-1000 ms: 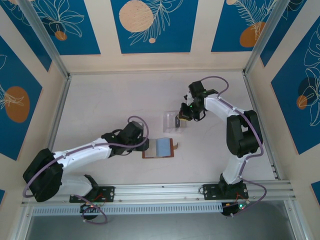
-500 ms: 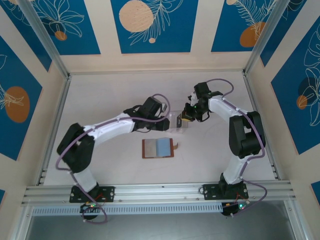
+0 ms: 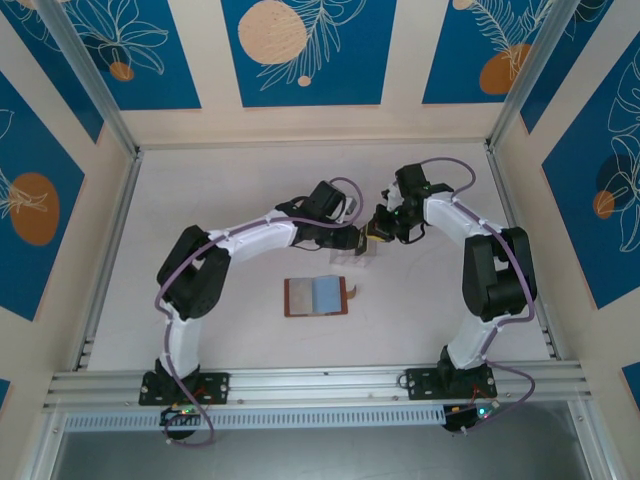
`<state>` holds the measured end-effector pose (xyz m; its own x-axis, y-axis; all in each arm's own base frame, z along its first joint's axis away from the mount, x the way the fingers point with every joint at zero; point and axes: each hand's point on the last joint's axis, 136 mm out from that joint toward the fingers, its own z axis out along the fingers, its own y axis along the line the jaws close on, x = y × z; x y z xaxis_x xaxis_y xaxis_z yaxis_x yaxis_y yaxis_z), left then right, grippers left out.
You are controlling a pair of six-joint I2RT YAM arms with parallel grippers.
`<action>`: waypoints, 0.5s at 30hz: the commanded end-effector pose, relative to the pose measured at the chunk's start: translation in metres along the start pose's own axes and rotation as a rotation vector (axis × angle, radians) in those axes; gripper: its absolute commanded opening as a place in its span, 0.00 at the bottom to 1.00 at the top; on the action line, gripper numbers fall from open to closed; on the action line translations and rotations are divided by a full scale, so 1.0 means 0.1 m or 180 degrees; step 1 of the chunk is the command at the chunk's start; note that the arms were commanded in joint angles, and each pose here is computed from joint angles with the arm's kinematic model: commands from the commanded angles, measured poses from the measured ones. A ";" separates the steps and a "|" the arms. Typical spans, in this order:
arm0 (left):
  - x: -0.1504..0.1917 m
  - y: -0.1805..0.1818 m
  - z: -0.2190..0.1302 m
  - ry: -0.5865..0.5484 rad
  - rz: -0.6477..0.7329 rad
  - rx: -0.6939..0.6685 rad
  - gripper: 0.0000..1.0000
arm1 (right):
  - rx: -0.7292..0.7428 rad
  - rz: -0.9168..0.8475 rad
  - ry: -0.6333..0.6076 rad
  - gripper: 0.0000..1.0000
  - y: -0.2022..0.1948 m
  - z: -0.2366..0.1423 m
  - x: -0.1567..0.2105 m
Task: Put the credit cards into the card holder
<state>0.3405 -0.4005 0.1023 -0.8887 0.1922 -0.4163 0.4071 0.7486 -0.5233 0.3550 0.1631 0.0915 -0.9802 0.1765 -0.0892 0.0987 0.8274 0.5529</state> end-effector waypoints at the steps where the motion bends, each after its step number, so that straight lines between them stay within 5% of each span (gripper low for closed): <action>1: -0.10 -0.09 0.02 -0.0025 -0.0008 0.0170 0.19 | -0.0085 0.0069 -0.0002 0.00 0.02 -0.09 0.04; 15: -0.16 -0.21 0.17 -0.0004 -0.0059 0.0441 0.08 | -0.0126 0.0139 -0.0073 0.00 0.01 -0.17 0.04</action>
<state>0.3436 -0.4194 0.0923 -0.9013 0.1936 -0.3876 0.4024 0.7056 -0.5833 0.3540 0.1552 0.0949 -0.9736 0.2131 -0.0819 0.1316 0.8171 0.5612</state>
